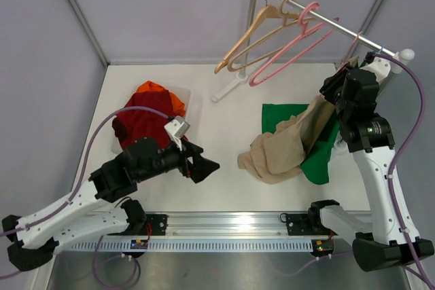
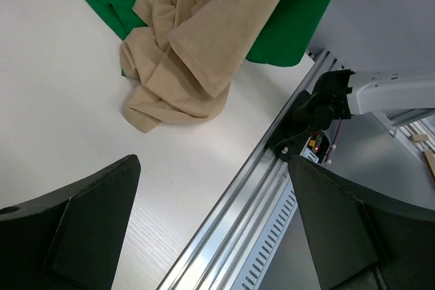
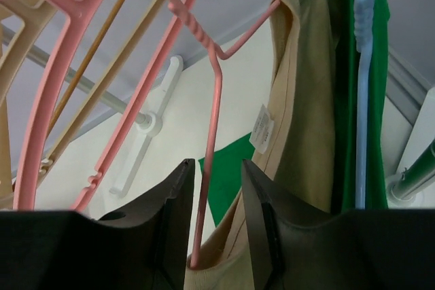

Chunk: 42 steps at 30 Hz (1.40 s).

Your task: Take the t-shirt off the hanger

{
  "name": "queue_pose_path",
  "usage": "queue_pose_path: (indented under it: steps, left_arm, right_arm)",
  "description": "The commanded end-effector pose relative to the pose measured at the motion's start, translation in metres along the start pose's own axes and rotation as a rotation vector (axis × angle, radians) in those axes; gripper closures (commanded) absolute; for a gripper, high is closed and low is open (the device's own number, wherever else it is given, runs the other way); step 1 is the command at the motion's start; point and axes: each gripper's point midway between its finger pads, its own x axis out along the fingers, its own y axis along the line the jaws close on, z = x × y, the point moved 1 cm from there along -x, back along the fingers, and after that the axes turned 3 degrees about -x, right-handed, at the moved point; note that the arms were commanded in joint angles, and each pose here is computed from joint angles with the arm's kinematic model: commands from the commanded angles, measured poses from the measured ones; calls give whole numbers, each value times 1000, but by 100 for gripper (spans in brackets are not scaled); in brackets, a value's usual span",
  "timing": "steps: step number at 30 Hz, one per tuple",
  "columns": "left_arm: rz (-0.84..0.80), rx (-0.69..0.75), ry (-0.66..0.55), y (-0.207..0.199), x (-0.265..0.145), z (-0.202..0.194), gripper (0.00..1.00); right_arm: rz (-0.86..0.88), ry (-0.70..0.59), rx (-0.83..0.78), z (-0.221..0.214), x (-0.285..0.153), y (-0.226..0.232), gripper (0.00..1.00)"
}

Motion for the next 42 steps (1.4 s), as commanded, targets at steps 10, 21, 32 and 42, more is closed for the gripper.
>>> queue_pose_path:
  steps: [10, 21, 32, 42]
  left_arm:
    - [50, 119, -7, -35, 49, -12, 4]
    - [-26, 179, -20, -82, 77, 6, 4]
    - [-122, 196, -64, -118, 90, 33, 6]
    - [-225, 253, -37, -163, 108, 23, 3]
  right_arm:
    - [135, -53, 162, 8, 4, 10, 78]
    - [270, -192, 226, 51, -19, 32, 100]
    - [415, -200, 289, 51, -46, 47, 100]
    - [489, -153, 466, 13, -74, 36, 100]
